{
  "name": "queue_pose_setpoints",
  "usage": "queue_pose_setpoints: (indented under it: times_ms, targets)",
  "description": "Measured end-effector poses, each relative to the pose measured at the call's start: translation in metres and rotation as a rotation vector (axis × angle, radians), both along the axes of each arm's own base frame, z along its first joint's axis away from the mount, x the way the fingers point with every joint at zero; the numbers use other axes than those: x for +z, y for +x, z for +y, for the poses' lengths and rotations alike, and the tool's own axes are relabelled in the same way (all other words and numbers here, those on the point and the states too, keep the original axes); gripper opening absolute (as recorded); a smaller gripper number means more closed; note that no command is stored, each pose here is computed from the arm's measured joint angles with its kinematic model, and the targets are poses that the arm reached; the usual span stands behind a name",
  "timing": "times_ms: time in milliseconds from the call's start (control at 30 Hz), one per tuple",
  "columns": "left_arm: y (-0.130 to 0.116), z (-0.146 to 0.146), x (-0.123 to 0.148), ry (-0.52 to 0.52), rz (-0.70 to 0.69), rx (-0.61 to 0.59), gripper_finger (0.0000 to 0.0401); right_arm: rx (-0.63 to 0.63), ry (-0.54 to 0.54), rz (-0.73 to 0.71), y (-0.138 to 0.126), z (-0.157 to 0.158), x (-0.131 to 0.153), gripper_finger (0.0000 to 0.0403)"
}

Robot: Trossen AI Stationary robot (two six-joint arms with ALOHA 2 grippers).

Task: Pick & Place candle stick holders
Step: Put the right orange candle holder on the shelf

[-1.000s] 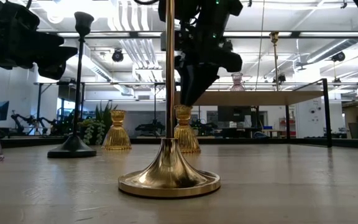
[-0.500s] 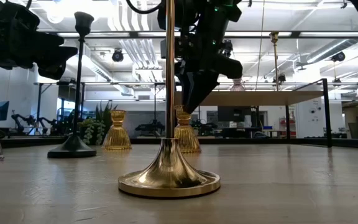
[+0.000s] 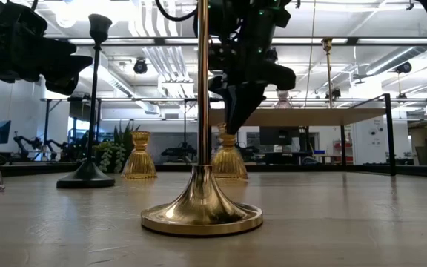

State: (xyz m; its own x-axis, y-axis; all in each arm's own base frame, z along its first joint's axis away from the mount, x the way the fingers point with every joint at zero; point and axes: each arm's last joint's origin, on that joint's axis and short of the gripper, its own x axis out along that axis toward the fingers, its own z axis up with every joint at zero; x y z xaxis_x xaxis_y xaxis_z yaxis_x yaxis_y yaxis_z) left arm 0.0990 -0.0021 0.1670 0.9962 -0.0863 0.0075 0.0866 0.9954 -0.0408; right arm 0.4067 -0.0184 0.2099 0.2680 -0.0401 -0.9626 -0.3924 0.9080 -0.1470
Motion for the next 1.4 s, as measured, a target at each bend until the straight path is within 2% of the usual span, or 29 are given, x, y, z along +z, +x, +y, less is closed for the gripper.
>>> queue_pose_setpoints:
  times_ms: [367, 667, 833, 1133, 1267, 1400]
  targets:
    - [0.000, 0.000, 0.000, 0.000, 0.000, 0.000, 0.0188, -0.035, 0.017, 0.090, -0.019, -0.002, 0.014, 0.0014]
    - [0.000, 0.000, 0.000, 0.000, 0.000, 0.000, 0.0188, -0.135, 0.038, 0.093, -0.055, 0.000, 0.063, 0.0013]
    - [0.000, 0.000, 0.000, 0.000, 0.000, 0.000, 0.0188, -0.198, 0.044, 0.057, -0.087, 0.000, 0.101, 0.0013]
    - [0.000, 0.000, 0.000, 0.000, 0.000, 0.000, 0.0188, -0.368, -0.108, -0.155, -0.161, -0.011, 0.171, 0.0013]
    - [0.000, 0.000, 0.000, 0.000, 0.000, 0.000, 0.0188, -0.455, -0.153, -0.218, -0.184, -0.029, 0.186, 0.0013]
    - [0.000, 0.000, 0.000, 0.000, 0.000, 0.000, 0.0188, -0.535, -0.181, -0.210, -0.194, -0.055, 0.188, 0.0013]
